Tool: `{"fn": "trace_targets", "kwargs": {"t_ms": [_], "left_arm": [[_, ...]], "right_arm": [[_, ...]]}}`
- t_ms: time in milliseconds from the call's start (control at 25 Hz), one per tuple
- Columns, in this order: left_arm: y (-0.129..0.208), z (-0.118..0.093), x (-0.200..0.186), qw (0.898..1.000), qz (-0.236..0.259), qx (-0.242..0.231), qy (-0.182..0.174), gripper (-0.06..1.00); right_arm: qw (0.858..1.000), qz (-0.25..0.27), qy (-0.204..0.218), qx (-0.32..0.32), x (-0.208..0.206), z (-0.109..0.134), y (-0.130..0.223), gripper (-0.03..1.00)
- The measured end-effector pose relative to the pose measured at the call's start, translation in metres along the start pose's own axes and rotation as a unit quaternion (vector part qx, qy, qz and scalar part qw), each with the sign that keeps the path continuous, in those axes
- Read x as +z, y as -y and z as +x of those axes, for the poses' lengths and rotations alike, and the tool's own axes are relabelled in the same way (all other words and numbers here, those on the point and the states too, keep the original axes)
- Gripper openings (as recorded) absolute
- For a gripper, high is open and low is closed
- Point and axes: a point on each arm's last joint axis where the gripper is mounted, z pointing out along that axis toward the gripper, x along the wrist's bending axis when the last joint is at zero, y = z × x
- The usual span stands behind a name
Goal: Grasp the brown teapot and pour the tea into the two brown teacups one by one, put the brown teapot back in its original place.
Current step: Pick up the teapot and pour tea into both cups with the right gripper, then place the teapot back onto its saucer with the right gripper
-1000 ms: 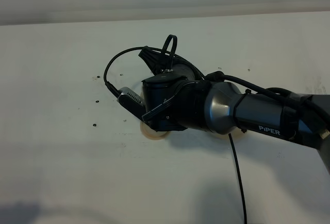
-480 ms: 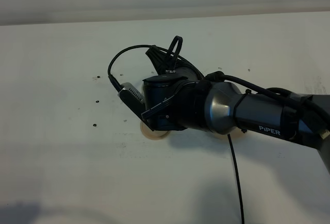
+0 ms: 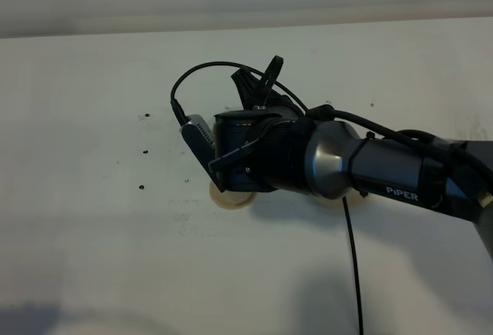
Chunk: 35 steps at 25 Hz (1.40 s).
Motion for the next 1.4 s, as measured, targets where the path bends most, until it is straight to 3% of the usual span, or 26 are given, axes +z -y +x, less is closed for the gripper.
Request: {"fn": "trace_targets", "kwargs": {"t_ms": [240, 480, 640, 840, 920, 1160, 1400], "left_arm": [[0.000, 0.000, 0.000, 1.000, 0.000, 0.000, 0.000, 0.45], [0.000, 0.000, 0.000, 1.000, 0.000, 0.000, 0.000, 0.45], [0.000, 0.000, 0.000, 1.000, 0.000, 0.000, 0.000, 0.45], [0.000, 0.000, 0.000, 1.000, 0.000, 0.000, 0.000, 0.45], [0.000, 0.000, 0.000, 1.000, 0.000, 0.000, 0.000, 0.45], [0.000, 0.000, 0.000, 1.000, 0.000, 0.000, 0.000, 0.45], [0.000, 0.000, 0.000, 1.000, 0.000, 0.000, 0.000, 0.45]], "right_arm": [[0.995, -0.005, -0.051, 0.083, -0.016, -0.011, 0.007, 0.12], [0.970, -0.047, -0.095, 0.217, -0.036, -0.026, 0.011, 0.12], [0.936, -0.066, -0.131, 0.320, -0.039, -0.028, 0.023, 0.12], [0.860, -0.104, -0.213, 0.452, -0.043, -0.027, 0.040, 0.12], [0.838, -0.111, -0.238, 0.479, -0.044, -0.022, 0.044, 0.12], [0.807, -0.075, -0.301, 0.502, -0.040, 0.019, 0.041, 0.12], [0.786, -0.104, -0.307, 0.527, -0.030, 0.039, 0.028, 0.12]]}}
